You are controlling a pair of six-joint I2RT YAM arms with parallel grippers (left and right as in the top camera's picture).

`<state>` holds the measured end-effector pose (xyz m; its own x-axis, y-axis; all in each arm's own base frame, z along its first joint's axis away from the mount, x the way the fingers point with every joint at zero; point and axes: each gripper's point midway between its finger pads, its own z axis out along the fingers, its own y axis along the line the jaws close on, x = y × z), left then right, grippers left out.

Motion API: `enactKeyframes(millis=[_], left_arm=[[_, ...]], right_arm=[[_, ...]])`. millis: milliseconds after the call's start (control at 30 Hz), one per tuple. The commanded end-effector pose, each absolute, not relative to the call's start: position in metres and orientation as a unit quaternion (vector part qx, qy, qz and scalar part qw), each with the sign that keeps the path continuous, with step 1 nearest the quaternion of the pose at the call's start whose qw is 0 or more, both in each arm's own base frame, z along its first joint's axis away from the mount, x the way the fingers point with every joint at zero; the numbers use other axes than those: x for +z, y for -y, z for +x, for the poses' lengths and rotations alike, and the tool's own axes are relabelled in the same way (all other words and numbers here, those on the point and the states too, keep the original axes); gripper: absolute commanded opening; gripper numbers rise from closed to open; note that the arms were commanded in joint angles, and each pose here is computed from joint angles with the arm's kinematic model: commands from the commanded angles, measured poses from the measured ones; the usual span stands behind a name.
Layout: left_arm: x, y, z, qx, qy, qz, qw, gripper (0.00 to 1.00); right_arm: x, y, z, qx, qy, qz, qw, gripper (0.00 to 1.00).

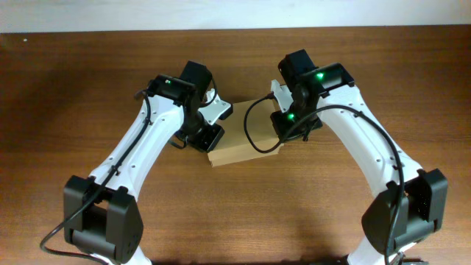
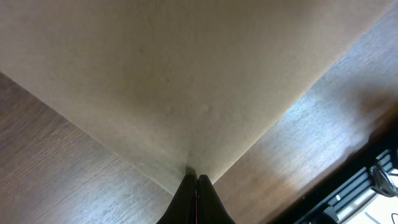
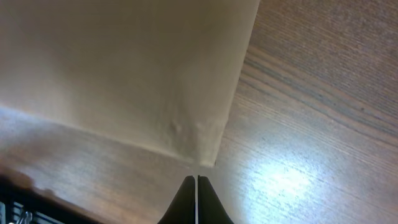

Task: Pack container

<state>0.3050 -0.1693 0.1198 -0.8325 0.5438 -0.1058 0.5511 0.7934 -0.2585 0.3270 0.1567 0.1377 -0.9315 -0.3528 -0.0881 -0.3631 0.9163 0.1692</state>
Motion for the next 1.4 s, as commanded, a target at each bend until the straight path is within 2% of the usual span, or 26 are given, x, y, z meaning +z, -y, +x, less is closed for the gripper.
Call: enactKeyframes(millis=[0, 300, 433, 567, 733, 800, 900, 1067, 1133, 1167, 1200, 1233, 1267, 1300, 1367], left_arm=[[0.11, 0.166, 0.3, -0.133, -0.949, 0.284, 0.006, 0.01], [0.094, 0.168, 0.303, -0.133, -0.95, 0.284, -0.001, 0.01], [0.094, 0.17, 0.308, -0.133, -0.949, 0.285, 0.009, 0.02], [0.115, 0.17, 0.339, -0.108, -0.964, 0.236, 0.061, 0.01], [0.188, 0.149, 0.401, -0.076, -0.964, 0.179, 0.179, 0.02], [0.223, 0.112, 0.438, -0.04, -0.962, 0.104, 0.25, 0.02], [0.257, 0.036, 0.472, 0.016, -0.948, 0.01, 0.318, 0.07], [0.261, -0.074, 0.473, 0.051, -0.939, -0.101, 0.325, 0.08], [0.262, -0.093, 0.471, 0.057, -0.935, -0.119, 0.328, 0.17], [0.263, -0.102, 0.47, 0.06, -0.933, -0.128, 0.33, 0.29], [0.263, -0.11, 0.468, 0.063, -0.932, -0.137, 0.329, 0.59], [0.263, -0.114, 0.467, 0.065, -0.932, -0.14, 0.328, 1.0], [0.263, -0.117, 0.466, 0.067, -0.931, -0.144, 0.328, 1.0], [0.263, -0.117, 0.466, 0.067, -0.931, -0.143, 0.328, 1.0], [0.263, -0.117, 0.466, 0.067, -0.931, -0.143, 0.328, 1.0]], right_arm=[[0.125, -0.162, 0.328, 0.094, -0.979, -0.181, 0.015, 0.04], [0.076, -0.164, 0.33, 0.087, -0.98, -0.176, -0.045, 0.04], [0.077, -0.17, 0.338, 0.097, -0.979, -0.177, -0.031, 0.04], [0.131, -0.178, 0.371, 0.108, -0.976, -0.183, 0.038, 0.04], [0.223, -0.143, 0.429, 0.078, -0.971, -0.143, 0.175, 0.04], [0.255, -0.11, 0.456, 0.073, -0.965, -0.093, 0.235, 0.04], [0.269, -0.044, 0.48, 0.065, -0.96, 0.002, 0.274, 0.04], [0.266, 0.043, 0.478, 0.041, -0.957, 0.092, 0.272, 0.04], [0.265, 0.056, 0.477, 0.037, -0.956, 0.105, 0.272, 0.04], [0.265, 0.058, 0.477, 0.036, -0.956, 0.107, 0.272, 0.04], [0.265, 0.06, 0.476, 0.036, -0.955, 0.108, 0.272, 0.12], [0.265, 0.06, 0.476, 0.036, -0.955, 0.108, 0.272, 0.28], [0.265, 0.06, 0.476, 0.036, -0.955, 0.108, 0.272, 0.59], [0.265, 0.059, 0.476, 0.036, -0.956, 0.108, 0.272, 1.0], [0.265, 0.059, 0.476, 0.036, -0.956, 0.108, 0.272, 0.99]])
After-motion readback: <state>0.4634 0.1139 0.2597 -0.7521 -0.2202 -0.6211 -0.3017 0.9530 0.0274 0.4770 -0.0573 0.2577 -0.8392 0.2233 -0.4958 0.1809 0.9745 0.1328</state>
